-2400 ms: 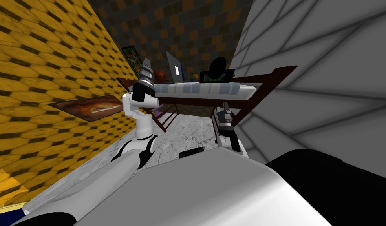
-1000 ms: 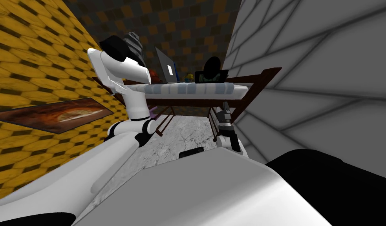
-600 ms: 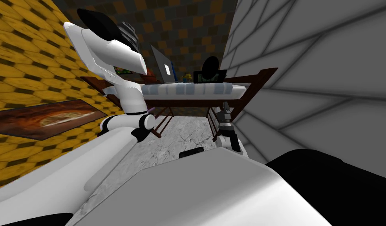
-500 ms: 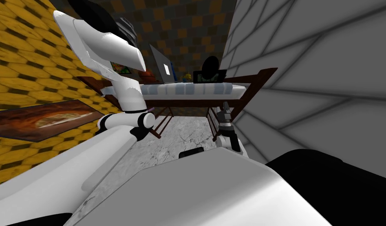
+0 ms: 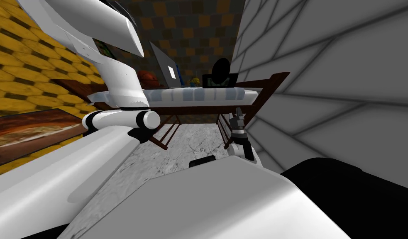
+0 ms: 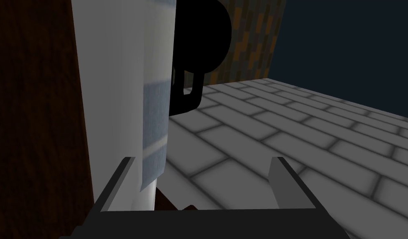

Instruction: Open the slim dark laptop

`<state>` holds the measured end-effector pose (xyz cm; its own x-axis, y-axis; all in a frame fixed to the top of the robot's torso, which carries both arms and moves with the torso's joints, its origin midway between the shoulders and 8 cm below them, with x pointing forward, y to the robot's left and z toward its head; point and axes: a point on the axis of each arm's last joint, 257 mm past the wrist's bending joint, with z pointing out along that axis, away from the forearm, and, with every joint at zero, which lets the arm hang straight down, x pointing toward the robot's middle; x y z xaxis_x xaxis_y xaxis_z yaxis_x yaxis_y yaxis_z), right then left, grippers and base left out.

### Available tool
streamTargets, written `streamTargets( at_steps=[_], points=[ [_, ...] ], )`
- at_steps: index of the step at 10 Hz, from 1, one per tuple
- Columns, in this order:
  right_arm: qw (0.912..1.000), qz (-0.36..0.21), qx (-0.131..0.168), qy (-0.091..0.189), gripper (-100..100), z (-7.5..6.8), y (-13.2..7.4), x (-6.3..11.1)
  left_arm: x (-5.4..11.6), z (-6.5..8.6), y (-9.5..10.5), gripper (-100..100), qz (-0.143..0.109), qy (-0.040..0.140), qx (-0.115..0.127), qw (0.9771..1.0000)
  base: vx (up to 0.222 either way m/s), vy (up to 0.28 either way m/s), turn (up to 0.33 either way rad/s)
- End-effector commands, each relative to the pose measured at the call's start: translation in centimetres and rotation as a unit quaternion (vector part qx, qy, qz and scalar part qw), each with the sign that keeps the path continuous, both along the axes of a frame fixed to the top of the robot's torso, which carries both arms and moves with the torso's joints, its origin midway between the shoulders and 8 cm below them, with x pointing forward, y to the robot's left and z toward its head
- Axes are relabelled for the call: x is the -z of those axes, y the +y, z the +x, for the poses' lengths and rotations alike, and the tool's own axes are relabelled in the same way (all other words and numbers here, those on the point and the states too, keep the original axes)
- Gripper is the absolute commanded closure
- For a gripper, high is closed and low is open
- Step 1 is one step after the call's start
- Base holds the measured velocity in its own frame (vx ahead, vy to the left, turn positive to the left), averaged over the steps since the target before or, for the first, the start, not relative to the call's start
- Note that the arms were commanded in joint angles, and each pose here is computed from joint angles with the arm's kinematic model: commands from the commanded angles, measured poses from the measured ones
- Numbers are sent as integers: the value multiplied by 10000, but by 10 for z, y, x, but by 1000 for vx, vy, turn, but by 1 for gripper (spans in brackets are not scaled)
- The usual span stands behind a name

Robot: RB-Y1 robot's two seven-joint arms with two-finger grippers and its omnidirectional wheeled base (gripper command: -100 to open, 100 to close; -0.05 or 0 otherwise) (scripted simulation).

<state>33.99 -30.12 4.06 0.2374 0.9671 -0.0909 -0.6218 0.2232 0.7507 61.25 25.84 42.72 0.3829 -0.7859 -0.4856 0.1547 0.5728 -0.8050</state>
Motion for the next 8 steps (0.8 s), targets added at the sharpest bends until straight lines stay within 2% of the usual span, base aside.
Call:
streamTargets(
  at_steps=[1, 2, 3, 4, 5, 6, 8],
  points=[
    [10000, 0, 0, 0, 0, 0, 0, 0, -8, -2, 8, -100, -74, 315, -102, 9994, 57, 35, -115],
    [10000, 0, 0, 0, 0, 0, 0, 0, -14, -6, 5, -100, -94, 309, -84, 9994, 60, 29, -78],
    [10000, 0, 0, 0, 0, 0, 0, 0, -14, -6, 12, -100, -136, 518, -147, 9985, 72, 35, -141],
    [10000, 0, 0, 0, 0, 0, 0, 0, -19, -8, 10, -100, -140, 499, -131, 9986, 57, 29, -60],
    [10000, 0, 1, 0, 0, 0, 0, 0, -19, -10, 16, -100, -182, 696, -175, 9973, 65, 16, -126],
    [10000, 0, 0, 0, 0, 0, 0, 0, -22, -11, 14, -100, -182, 682, -165, 9974, 50, 23, -69],
    [10000, 0, 0, 0, 0, 0, 0, 0, -26, -16, 22, -100, -250, 1004, -206, 9944, 73, 46, -138]
  ],
)
